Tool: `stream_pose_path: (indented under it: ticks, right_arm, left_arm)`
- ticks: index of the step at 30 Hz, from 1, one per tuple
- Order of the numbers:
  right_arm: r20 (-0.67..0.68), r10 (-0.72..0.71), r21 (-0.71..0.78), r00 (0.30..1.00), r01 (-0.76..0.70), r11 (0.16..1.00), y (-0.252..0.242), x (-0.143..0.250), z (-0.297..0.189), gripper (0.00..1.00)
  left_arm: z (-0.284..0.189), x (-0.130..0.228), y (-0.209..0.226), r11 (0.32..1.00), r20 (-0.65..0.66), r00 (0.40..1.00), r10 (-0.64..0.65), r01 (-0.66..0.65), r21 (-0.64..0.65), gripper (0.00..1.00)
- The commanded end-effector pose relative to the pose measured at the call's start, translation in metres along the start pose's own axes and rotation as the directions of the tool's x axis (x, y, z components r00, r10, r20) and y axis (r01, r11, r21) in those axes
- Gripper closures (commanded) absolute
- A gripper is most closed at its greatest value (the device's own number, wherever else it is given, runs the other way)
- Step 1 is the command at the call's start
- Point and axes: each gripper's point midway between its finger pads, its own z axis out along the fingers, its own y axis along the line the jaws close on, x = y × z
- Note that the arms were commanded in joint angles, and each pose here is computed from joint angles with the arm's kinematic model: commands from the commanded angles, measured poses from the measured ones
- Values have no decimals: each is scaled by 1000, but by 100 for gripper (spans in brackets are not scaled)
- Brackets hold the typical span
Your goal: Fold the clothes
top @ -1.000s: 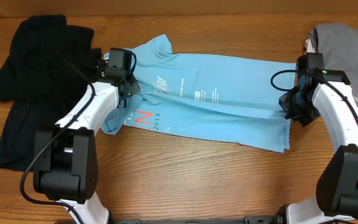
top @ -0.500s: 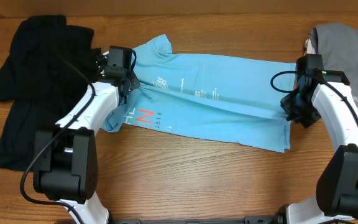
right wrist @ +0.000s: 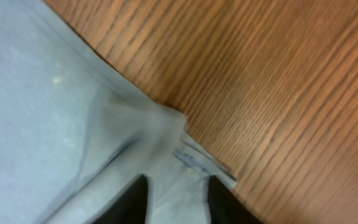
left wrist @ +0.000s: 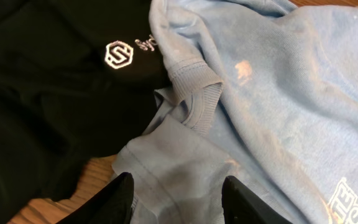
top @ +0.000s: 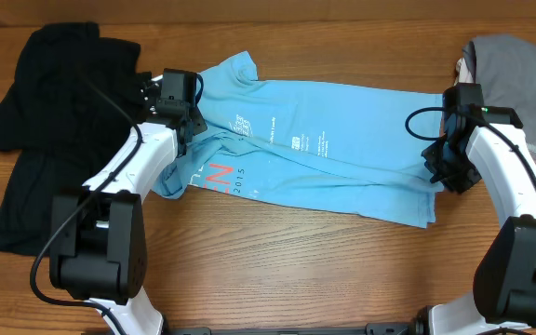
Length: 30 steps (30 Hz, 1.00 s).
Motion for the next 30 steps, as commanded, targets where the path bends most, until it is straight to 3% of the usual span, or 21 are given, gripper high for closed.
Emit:
stream_pose_path:
  ticks: [1,6,10,15,16,18,23,27,30]
  right_arm:
    - [8,-2,19,1000,2,1000,-4,-2,2,48]
    - [3,-43,-2,999,43,999,1,-3,-3,23]
    - [-23,-110,-41,994,109,993,8,-6,-27,18]
    - [-3,-214,-121,977,212,970,20,-18,-78,13]
    - [27,-249,-173,968,250,953,27,-25,-103,8]
    - [69,-245,-217,967,254,943,34,-34,-126,7]
    - [177,-198,-346,964,249,904,61,-56,-158,3]
    - [160,-95,-415,983,154,897,81,-65,-156,4]
    - [131,-24,-433,991,79,898,96,-73,-144,8]
  left_arm:
    - [1,-4,2,998,15,998,53,-53,-29,50]
    - [-7,-15,8,993,26,993,113,-111,-47,43]
    - [-37,-36,6,986,4,987,163,-163,-44,36]
    - [-96,-63,-30,959,-47,967,250,-241,149,31]
    - [-124,-75,-47,931,-28,958,284,-269,245,30]
    - [-145,-92,-53,926,11,962,274,-267,267,31]
    - [-172,-127,-66,934,109,981,160,-187,305,34]
    - [-164,-144,-57,965,116,990,-78,46,260,34]
    - [-147,-151,-61,950,109,972,-209,176,258,34]
